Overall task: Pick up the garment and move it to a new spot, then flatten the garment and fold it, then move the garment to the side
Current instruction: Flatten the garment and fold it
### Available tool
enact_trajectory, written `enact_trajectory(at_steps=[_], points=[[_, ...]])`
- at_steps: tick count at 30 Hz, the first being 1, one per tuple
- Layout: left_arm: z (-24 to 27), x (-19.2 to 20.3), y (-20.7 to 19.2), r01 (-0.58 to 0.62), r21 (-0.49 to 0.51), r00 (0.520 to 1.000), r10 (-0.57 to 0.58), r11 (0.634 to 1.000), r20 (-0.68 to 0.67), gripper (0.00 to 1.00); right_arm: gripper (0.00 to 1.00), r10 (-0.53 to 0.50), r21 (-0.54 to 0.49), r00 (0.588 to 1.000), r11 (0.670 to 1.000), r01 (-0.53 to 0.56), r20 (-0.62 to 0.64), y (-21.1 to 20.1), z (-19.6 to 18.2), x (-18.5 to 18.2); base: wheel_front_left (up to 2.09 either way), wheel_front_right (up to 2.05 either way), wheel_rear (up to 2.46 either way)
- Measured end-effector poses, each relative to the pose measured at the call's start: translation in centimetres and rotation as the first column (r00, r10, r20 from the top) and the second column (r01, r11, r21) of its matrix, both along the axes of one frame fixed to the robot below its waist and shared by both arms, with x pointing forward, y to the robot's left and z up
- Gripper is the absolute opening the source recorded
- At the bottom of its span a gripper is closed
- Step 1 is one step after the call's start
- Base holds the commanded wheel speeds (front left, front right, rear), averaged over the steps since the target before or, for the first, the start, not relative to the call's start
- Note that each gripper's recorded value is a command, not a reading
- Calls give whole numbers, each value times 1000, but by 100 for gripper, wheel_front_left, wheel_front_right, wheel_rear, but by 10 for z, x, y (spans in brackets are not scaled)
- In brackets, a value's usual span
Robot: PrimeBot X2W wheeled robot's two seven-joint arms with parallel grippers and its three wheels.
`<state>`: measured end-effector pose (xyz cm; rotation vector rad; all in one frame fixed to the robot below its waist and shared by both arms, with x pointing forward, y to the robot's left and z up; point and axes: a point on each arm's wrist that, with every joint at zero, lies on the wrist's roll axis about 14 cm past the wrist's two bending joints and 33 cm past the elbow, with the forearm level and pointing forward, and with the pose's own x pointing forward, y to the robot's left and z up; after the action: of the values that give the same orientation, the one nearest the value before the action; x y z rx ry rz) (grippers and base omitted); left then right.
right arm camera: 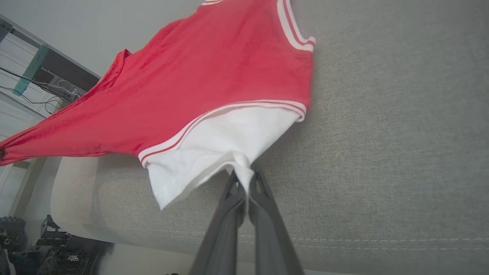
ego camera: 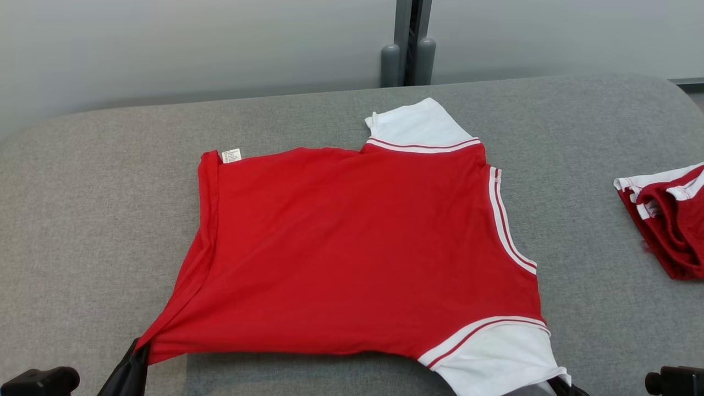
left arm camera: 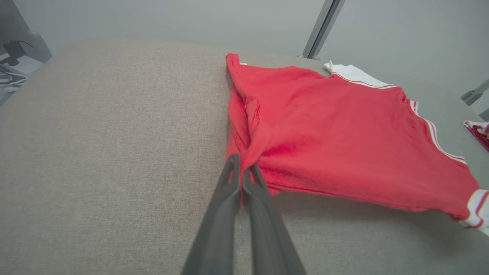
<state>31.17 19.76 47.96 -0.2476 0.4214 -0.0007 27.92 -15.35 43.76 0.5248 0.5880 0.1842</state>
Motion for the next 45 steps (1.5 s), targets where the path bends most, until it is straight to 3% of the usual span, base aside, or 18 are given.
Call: enact_trajectory(at_steps=[8, 22, 36, 37, 38, 39, 40, 41, 45], points=[[-4, 7, -2, 25, 4, 999, -25, 1000, -40, 0, 0, 12, -26, 999, 1000, -14, -46, 2, 4, 11, 0, 0, 0], [-16, 68, -2, 100, -9, 993, -100, 995, -59, 0, 0, 107, -132, 994, 986, -104, 19, -10, 32, 101, 0, 0, 0], [-71, 94, -5, 109, -68, 980, -119, 992, -161, 0, 0, 194, -194, 978, 959, -206, -79, -4, -19, 164, 0, 0, 0], [-74, 95, -5, 106, -71, 980, -116, 992, -163, 3, 0, 196, -193, 977, 959, -210, -87, -3, -25, 165, 0, 0, 0], [-78, 95, -5, 103, -73, 979, -114, 992, -169, 31, 0, 199, -195, 976, 957, -213, -88, -2, -29, 166, 0, 0, 0], [-82, 95, -5, 102, -77, 978, -114, 992, -173, 46, 47, 203, -198, 976, 956, -215, -83, 0, -31, 167, 0, 0, 0], [-84, 94, -6, 100, -80, 978, -112, 992, -176, 83, 78, 202, -198, 977, 957, -213, -73, 1, -33, 169, 0, 0, 0], [-86, 95, -5, 96, -81, 978, -109, 992, -176, 100, 100, 199, -200, 978, 957, -208, -61, 1, -33, 170, 0, 0, 0], [-82, 101, -1, 65, -75, 990, -74, 995, -124, 100, 100, 192, -214, 981, 960, -181, 32, 4, -26, 173, 0, 0, 0]])
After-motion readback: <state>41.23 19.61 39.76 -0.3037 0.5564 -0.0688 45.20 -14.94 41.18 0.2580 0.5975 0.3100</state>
